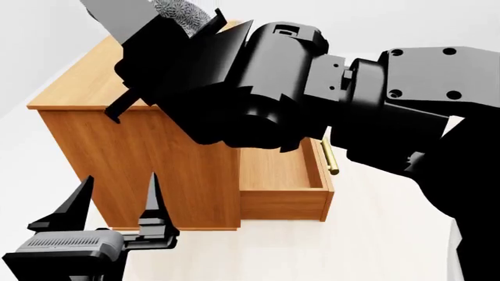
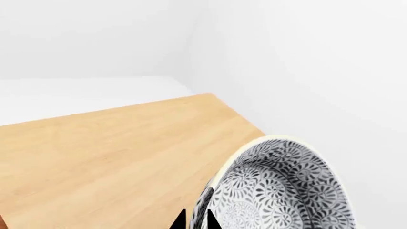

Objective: Put the bowl on top of the cabinet.

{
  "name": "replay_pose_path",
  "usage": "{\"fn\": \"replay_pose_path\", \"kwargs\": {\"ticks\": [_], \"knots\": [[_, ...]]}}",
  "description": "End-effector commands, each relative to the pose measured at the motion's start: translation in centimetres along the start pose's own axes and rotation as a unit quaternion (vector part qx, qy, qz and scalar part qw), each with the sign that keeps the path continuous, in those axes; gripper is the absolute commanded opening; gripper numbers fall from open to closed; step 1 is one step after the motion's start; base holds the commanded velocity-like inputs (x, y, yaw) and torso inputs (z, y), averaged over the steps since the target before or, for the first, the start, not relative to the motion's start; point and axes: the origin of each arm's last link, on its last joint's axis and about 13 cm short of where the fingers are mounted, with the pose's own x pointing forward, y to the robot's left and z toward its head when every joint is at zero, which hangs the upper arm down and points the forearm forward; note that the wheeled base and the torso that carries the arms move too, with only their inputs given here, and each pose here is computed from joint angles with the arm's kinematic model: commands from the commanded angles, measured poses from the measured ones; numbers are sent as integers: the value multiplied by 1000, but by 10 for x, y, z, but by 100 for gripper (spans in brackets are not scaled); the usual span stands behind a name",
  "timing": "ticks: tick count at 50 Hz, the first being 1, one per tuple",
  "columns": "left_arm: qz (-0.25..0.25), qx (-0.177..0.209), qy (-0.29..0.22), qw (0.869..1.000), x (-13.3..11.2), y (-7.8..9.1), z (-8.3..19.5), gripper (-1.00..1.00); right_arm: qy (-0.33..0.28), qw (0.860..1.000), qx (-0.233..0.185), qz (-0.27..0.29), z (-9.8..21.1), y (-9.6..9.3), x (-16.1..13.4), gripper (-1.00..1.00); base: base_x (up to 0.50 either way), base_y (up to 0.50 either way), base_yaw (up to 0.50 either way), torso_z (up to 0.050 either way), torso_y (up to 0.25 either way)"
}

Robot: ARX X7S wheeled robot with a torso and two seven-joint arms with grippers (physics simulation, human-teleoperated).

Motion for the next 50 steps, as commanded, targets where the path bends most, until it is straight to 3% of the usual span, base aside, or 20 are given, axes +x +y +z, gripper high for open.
{"fn": "replay_pose_path", "kwargs": {"ticks": [1, 19, 20, 50], "knots": [[1, 1, 0, 1000, 0, 0, 0, 100, -9, 1000, -11, -6, 1, 0, 0, -100, 0, 0, 0, 0, 0], [1, 0, 0, 1000, -1, 0, 1, 100, -5, 1000, -17, -11, -1, 0, 0, -100, 0, 0, 0, 0, 1], [2, -1, 0, 1000, 0, 0, 1, 100, -5, 1000, -17, -13, -1, -1, 0, 100, 0, 0, 0, 0, 0], [0, -2, 1, 1000, 0, 0, 0, 100, -21, 999, -9, -24, 16, -9, -3, 100, 0, 0, 0, 0, 0]]}}
